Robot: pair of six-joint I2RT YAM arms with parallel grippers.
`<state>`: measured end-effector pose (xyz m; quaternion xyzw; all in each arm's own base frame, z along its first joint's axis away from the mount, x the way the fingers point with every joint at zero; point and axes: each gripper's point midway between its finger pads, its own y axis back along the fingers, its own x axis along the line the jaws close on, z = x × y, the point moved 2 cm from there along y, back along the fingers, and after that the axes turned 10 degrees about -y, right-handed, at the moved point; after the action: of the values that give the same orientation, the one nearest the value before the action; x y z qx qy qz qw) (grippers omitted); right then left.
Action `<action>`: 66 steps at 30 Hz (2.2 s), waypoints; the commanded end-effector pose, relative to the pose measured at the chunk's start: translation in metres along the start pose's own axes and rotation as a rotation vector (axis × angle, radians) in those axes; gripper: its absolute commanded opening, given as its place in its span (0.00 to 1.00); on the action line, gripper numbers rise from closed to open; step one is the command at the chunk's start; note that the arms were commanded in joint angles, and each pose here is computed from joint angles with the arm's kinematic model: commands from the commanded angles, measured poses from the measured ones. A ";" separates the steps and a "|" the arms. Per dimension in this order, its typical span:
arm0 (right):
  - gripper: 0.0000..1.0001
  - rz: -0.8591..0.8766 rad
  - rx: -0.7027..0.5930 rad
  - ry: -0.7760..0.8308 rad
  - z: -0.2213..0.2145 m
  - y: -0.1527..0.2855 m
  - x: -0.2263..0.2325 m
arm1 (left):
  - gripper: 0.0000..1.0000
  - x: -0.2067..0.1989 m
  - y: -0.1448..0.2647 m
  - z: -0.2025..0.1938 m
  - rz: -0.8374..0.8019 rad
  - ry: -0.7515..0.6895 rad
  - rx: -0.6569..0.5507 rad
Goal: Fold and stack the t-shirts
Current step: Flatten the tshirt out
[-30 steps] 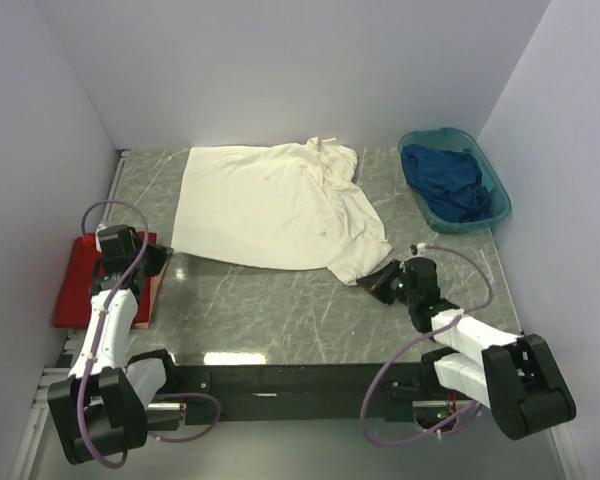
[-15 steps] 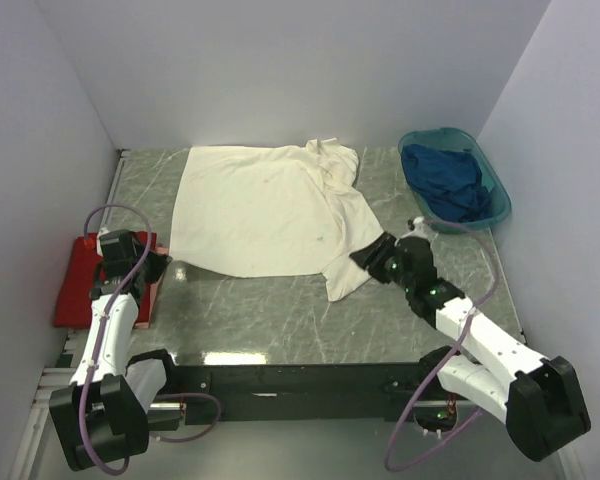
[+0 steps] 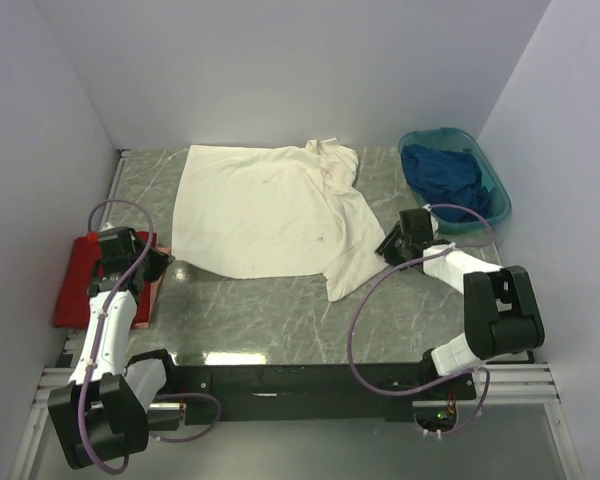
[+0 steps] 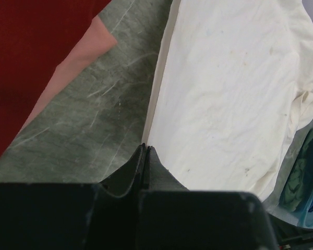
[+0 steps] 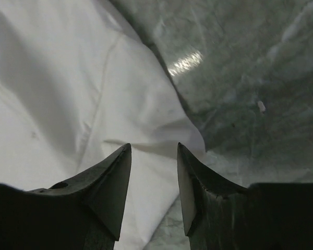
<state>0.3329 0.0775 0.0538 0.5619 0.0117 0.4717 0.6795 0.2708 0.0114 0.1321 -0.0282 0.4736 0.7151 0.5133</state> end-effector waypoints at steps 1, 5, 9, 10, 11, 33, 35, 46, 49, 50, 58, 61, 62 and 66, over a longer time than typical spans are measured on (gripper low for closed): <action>0.47 -0.018 -0.017 -0.003 -0.002 -0.001 -0.012 | 0.00 -0.011 0.007 0.012 -0.038 -0.044 -0.020; 0.47 -0.039 -0.030 -0.005 -0.006 -0.001 -0.024 | 0.00 -0.010 0.005 0.010 -0.037 -0.044 -0.016; 0.46 -0.051 -0.028 -0.007 -0.008 0.004 -0.028 | 0.00 -0.010 0.004 0.010 -0.038 -0.038 -0.011; 0.46 -0.047 -0.038 -0.008 -0.007 0.007 -0.028 | 0.00 -0.009 0.004 0.009 -0.035 -0.037 -0.012; 0.46 -0.050 -0.042 -0.018 -0.007 0.010 -0.028 | 0.00 -0.010 0.004 0.009 -0.036 -0.039 -0.012; 0.38 -0.098 -0.053 -0.051 -0.002 0.011 -0.031 | 0.00 -0.008 0.004 0.009 -0.033 -0.035 -0.015; 0.37 -0.102 -0.045 -0.050 -0.002 0.009 -0.032 | 0.01 -0.008 0.003 0.009 -0.032 -0.034 -0.016; 0.00 -0.110 -0.037 -0.028 -0.002 0.005 -0.033 | 0.00 -0.008 0.004 0.009 -0.030 -0.035 -0.015; 0.00 -0.100 -0.066 -0.025 0.005 0.023 -0.034 | 0.00 -0.007 0.005 0.008 -0.023 -0.032 -0.014; 0.00 -0.109 -0.066 -0.024 0.004 0.030 -0.037 | 0.01 -0.006 0.006 0.009 -0.018 -0.032 -0.020; 0.00 -0.003 -0.102 -0.058 -0.016 0.097 -0.060 | 0.00 0.005 0.009 0.011 0.055 0.001 -0.046; 0.00 0.038 -0.085 -0.087 -0.031 0.112 -0.070 | 0.00 0.010 0.011 0.009 0.081 0.017 -0.050; 0.00 0.061 -0.093 -0.091 -0.034 0.120 -0.072 | 0.00 0.012 0.012 0.008 0.094 0.029 -0.048; 0.00 0.095 -0.054 -0.106 -0.052 0.128 -0.082 | 0.00 0.017 0.022 0.013 0.135 0.046 -0.091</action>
<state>0.1995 0.0499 0.1012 0.5416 -0.0769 0.4873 0.6806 0.2538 0.0214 0.1271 -0.0141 0.4741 0.7445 0.4698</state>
